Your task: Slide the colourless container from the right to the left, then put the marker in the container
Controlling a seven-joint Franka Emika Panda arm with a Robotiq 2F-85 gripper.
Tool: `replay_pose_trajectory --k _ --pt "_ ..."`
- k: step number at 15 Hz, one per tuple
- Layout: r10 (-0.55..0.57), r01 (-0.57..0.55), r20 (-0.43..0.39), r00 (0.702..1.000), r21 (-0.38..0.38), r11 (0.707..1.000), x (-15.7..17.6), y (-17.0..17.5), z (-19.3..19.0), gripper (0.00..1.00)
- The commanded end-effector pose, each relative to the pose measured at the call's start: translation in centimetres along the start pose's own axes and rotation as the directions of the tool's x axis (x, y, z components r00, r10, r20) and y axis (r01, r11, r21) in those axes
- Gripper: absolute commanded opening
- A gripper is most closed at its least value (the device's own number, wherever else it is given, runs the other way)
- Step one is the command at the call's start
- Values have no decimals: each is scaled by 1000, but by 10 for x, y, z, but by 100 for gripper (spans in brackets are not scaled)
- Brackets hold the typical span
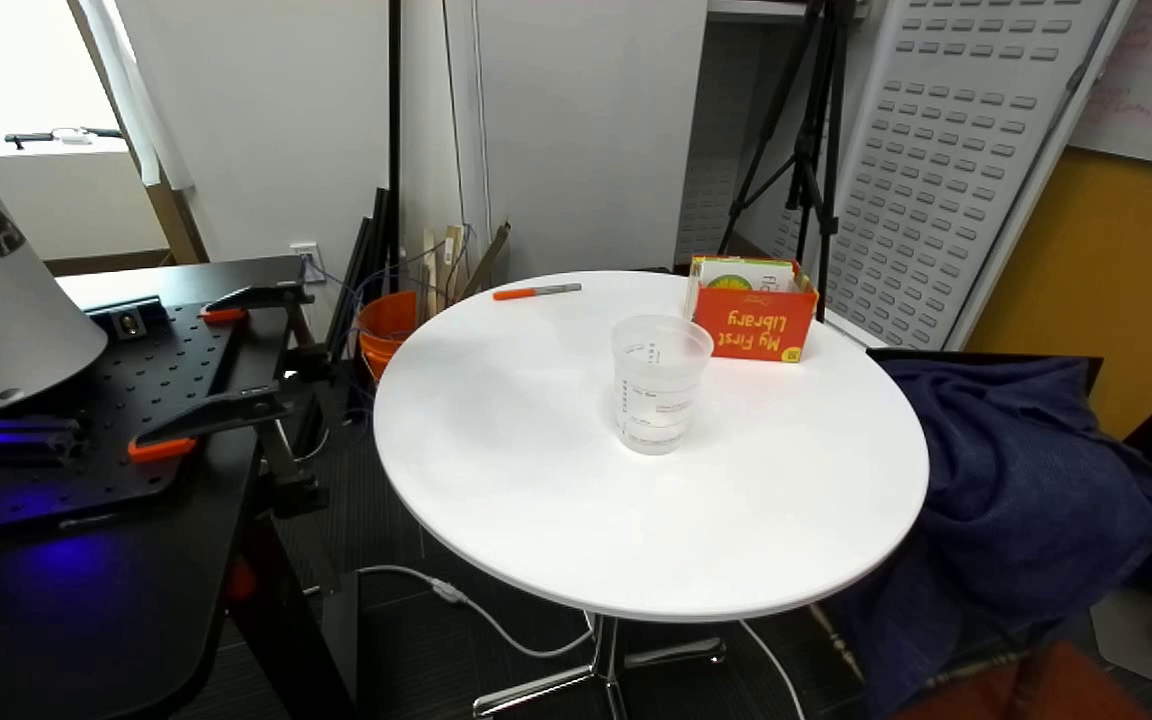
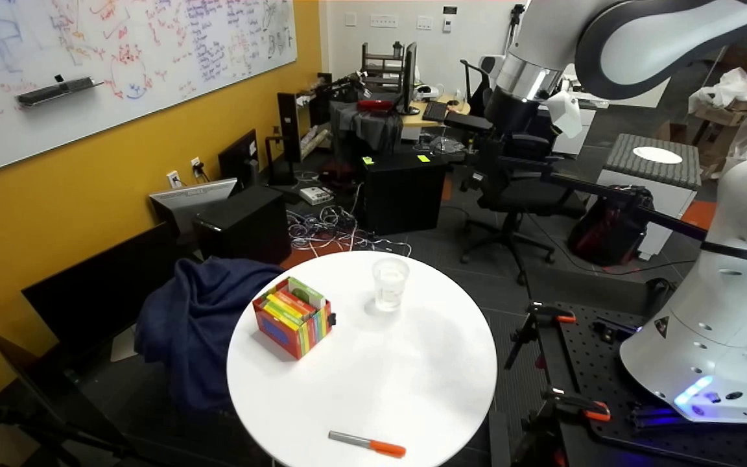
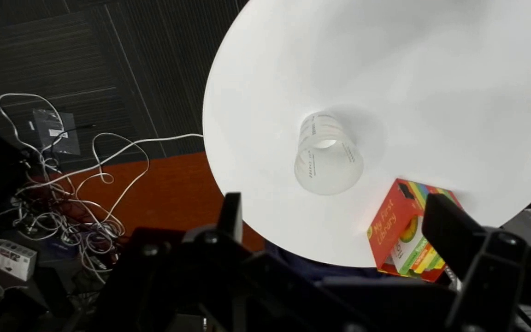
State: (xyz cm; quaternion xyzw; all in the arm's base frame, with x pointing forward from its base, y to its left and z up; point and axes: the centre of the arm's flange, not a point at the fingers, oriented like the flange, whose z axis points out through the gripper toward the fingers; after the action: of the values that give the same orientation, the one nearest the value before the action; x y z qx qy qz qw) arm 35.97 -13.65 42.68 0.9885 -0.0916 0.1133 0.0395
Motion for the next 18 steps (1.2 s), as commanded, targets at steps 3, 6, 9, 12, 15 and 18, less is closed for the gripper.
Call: replay_pose_trajectory --k 3,6,9,12,15,18 --pt "-17 17 30 999 -25 1000 43 13 14 100" --pt "-48 48 46 998 -12 999 53 10 27 100" --pt "-123 122 55 991 29 992 51 -1 42 100" --pt "-202 198 39 979 81 977 48 -14 58 100" --pt "-265 261 14 964 136 956 45 -24 71 100" --pt "-312 310 -17 950 170 935 41 -30 85 100"
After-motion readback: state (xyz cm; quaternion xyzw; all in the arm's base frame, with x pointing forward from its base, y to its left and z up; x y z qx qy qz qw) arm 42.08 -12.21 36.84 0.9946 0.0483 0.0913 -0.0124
